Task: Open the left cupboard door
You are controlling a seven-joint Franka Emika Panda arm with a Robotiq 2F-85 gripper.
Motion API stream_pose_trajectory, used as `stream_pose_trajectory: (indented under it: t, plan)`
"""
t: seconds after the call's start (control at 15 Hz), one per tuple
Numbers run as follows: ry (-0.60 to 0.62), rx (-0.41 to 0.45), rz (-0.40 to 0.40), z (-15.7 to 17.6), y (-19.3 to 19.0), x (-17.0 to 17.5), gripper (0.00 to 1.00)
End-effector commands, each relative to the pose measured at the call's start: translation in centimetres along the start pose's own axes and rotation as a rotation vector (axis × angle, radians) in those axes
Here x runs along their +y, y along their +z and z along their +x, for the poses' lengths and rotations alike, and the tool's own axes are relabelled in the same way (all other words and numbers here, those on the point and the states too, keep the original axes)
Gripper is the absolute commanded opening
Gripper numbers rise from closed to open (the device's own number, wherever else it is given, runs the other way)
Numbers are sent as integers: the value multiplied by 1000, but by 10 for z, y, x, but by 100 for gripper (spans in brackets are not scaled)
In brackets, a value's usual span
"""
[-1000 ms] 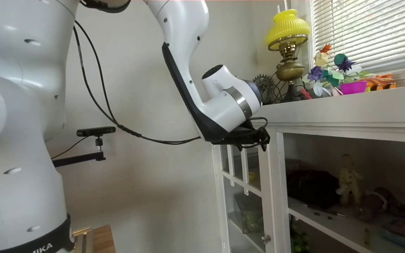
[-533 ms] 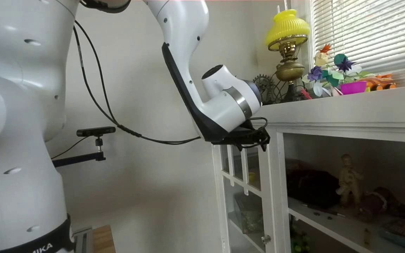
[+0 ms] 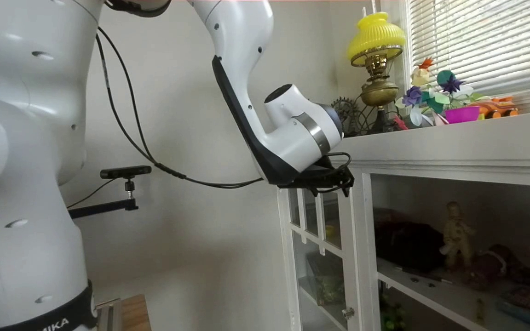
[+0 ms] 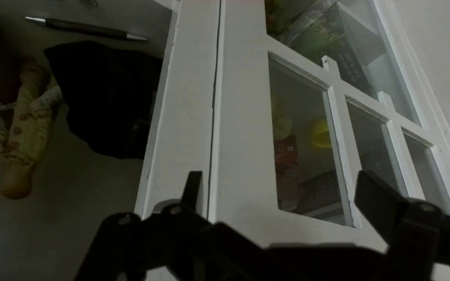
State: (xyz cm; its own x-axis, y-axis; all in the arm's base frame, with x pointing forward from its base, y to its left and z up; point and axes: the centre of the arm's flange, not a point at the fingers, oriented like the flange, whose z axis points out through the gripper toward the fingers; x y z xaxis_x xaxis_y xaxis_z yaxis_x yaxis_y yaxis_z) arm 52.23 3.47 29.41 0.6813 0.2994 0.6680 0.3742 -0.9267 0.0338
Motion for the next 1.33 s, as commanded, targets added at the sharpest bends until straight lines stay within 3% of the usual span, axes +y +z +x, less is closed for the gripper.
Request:
stream_pose_trajectory:
  t: [0.0, 1.27]
  plan:
    - [1, 17, -1, 6, 9, 0, 100]
    - [-45, 42, 65, 17, 47, 5, 100]
